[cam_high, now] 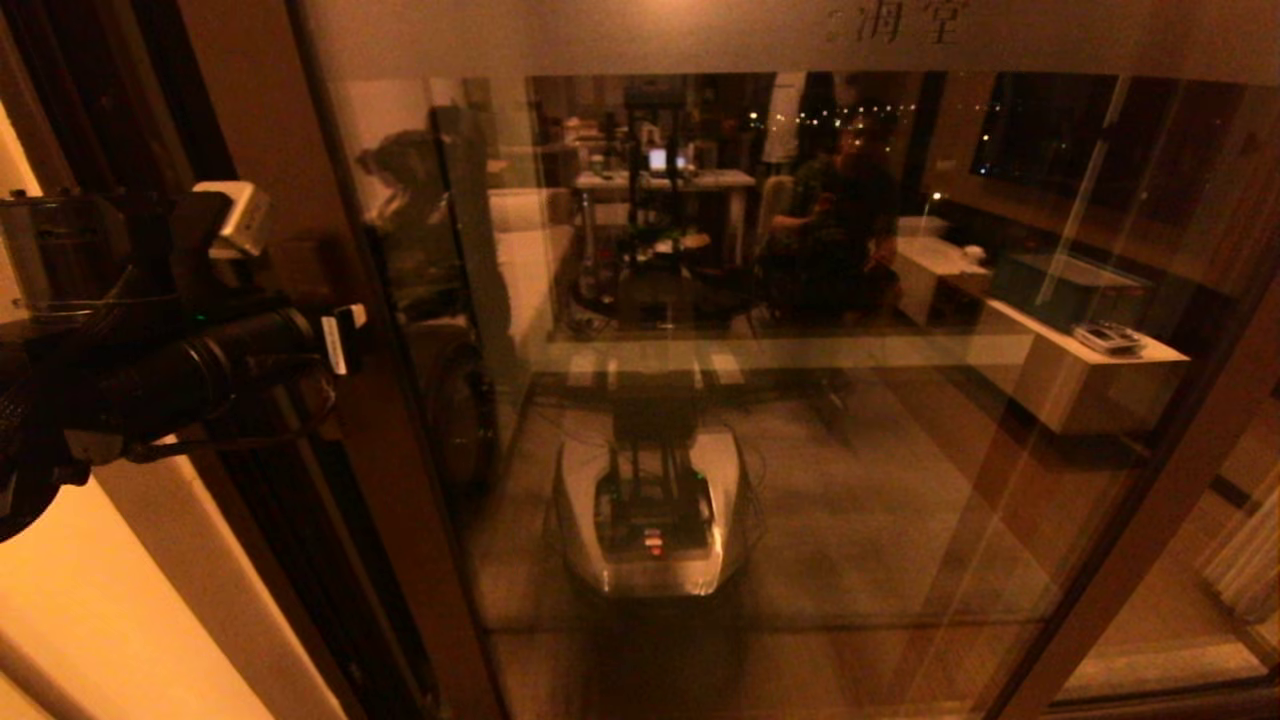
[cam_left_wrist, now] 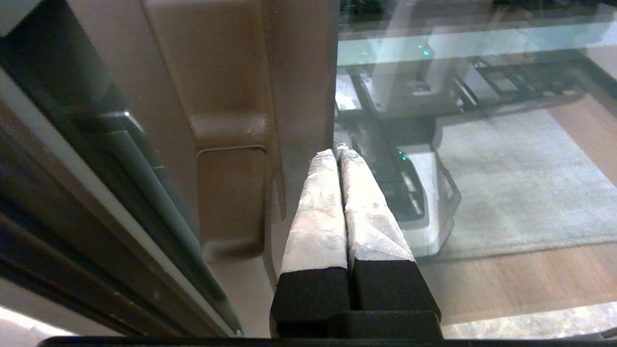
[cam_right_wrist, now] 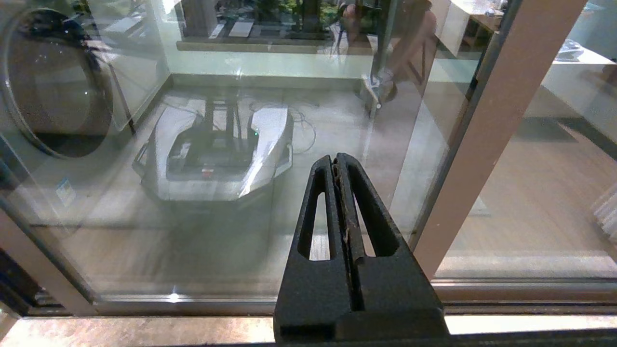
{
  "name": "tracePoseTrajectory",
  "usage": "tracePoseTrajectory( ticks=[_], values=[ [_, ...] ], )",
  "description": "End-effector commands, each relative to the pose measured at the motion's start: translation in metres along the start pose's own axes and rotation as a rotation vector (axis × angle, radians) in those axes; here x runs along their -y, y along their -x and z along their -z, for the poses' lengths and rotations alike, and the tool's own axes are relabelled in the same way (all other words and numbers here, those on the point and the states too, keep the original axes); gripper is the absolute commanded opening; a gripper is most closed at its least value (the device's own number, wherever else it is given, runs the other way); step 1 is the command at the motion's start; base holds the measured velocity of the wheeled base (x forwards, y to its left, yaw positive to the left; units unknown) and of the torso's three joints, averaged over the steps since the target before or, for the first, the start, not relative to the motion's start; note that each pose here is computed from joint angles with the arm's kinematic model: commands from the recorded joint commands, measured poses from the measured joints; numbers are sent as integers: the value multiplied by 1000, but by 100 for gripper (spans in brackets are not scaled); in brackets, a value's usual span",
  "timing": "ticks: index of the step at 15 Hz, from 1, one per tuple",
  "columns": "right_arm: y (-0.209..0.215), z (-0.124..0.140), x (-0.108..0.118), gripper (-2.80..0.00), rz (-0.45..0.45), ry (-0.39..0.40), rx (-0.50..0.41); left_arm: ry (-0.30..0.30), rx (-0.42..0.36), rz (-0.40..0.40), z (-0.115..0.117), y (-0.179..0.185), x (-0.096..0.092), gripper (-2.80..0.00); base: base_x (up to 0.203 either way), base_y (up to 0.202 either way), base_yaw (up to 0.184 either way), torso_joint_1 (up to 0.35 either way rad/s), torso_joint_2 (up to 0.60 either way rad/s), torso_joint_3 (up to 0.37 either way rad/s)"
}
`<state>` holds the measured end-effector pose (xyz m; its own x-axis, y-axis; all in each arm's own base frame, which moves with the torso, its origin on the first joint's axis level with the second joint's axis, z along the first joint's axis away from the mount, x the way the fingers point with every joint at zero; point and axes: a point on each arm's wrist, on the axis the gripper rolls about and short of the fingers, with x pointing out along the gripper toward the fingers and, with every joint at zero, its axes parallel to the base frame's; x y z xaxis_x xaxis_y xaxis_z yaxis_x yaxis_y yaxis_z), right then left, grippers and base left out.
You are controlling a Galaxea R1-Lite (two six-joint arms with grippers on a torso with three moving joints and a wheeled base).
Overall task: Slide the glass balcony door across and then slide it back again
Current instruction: Close the slid door
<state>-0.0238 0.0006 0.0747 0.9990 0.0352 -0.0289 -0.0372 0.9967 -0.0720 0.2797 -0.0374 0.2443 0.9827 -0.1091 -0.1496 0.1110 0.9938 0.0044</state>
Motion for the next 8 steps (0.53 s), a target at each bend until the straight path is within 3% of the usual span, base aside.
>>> tracePoseTrajectory(
  ticks=[1,8],
  values=[
    [0,0,0,-280,-2,1,-2,3,9,-18,-1,4,-6,-280,0,0,0,0,0,0],
    [0,0,0,-280,-2,1,-2,13,13,-54,-2,9,-29,-280,0,0,0,0,0,0]
  ],
)
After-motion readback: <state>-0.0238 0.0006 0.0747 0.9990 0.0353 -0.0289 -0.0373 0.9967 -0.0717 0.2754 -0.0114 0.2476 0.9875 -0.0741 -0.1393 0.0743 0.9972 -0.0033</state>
